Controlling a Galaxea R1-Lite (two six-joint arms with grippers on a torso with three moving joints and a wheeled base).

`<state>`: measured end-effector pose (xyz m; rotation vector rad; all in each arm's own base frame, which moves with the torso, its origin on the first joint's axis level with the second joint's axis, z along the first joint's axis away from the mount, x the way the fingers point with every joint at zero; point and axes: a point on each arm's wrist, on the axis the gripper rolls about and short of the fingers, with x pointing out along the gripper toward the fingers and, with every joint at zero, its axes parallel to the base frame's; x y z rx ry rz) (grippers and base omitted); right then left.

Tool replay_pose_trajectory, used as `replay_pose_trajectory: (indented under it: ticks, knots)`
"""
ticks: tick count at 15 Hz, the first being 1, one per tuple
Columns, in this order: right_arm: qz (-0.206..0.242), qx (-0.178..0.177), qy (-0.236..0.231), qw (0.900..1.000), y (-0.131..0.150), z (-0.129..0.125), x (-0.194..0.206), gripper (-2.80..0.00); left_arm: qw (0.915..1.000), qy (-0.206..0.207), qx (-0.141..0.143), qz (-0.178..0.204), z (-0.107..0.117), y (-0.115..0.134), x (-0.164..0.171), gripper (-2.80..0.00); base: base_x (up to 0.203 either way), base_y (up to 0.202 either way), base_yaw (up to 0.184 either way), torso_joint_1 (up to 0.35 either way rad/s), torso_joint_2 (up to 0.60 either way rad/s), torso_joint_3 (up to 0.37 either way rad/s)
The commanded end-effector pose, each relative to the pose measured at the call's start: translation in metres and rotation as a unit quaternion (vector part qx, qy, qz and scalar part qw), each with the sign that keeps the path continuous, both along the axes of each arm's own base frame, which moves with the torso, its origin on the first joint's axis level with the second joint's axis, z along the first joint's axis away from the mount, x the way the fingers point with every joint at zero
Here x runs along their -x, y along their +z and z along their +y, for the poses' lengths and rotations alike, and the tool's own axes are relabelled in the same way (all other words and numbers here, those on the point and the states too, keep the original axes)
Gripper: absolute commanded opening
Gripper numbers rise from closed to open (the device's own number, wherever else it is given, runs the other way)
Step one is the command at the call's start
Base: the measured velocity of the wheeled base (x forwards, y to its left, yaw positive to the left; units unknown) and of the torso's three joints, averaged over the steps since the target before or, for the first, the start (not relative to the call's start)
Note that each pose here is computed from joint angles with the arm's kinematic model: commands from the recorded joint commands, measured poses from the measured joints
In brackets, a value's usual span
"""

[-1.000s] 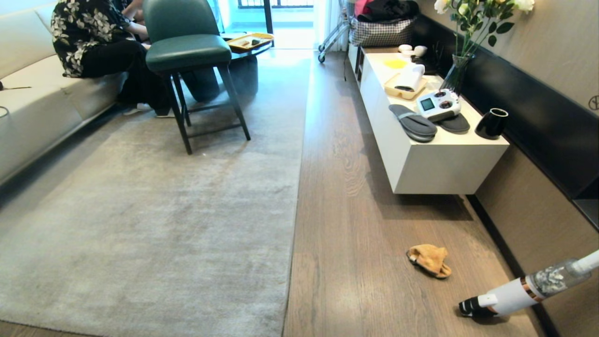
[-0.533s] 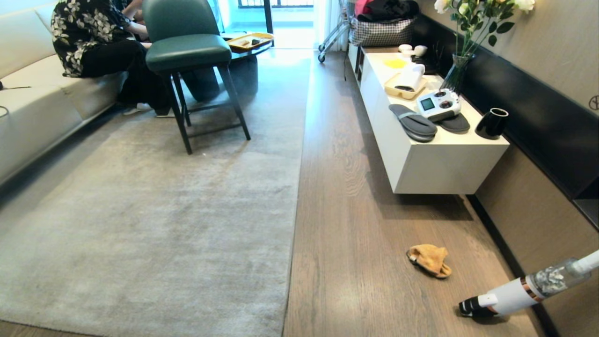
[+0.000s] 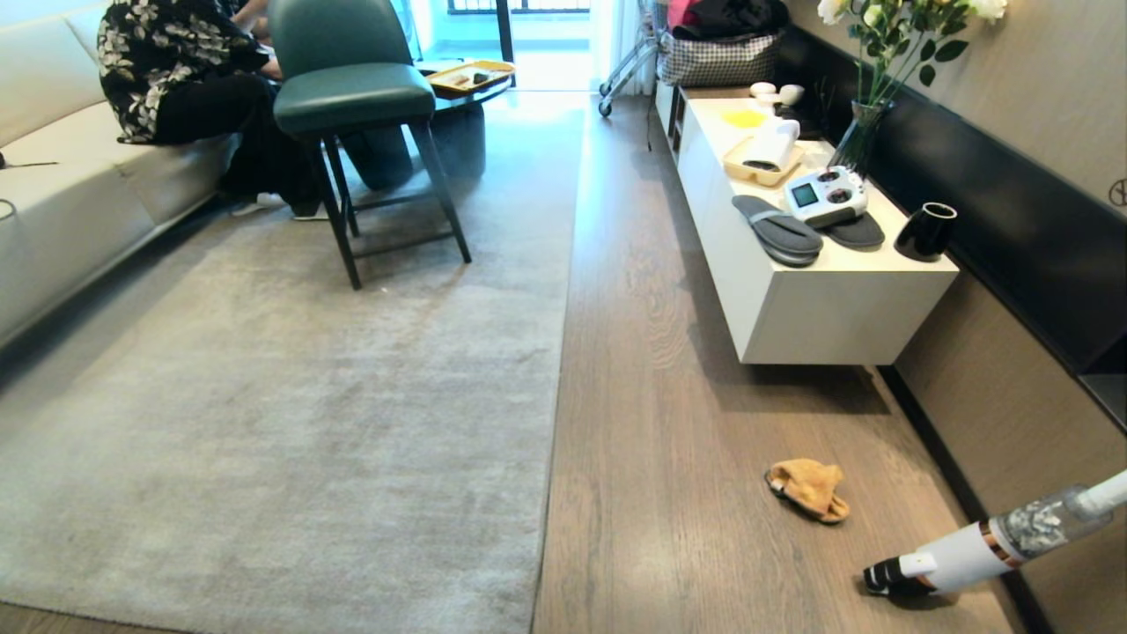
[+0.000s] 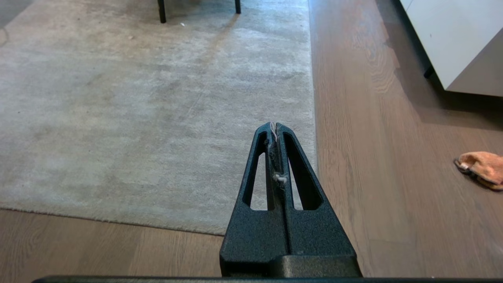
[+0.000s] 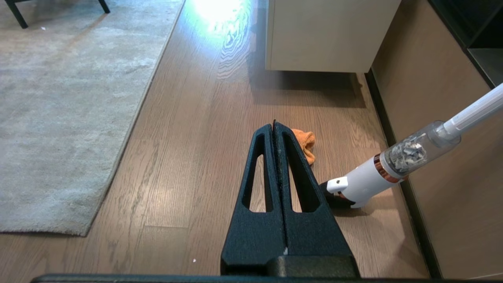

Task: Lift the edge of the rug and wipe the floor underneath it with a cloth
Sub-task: Pick up the rag

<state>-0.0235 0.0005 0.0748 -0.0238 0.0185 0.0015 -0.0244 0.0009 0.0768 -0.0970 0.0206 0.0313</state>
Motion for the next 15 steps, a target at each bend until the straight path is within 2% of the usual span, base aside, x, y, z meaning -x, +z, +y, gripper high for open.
replay_pose_trajectory:
  ticks: [1,15]
  knots:
    - [0.001,0.0,0.001,1.0,0.0,0.0,-0.0001,-2.8,1.0,0.0,0.001,0.0,0.0,-0.0002,-0.0001,-2.8,0.0,0.0,0.0,0.003,0.0,-0.086]
    - [0.001,0.0,0.001,1.0,0.0,0.0,-0.0001,-2.8,1.0,0.0,0.0,0.0,0.0,-0.0002,-0.0001,-2.8,0.0,0.0,0.0,0.002,0.0,-0.188]
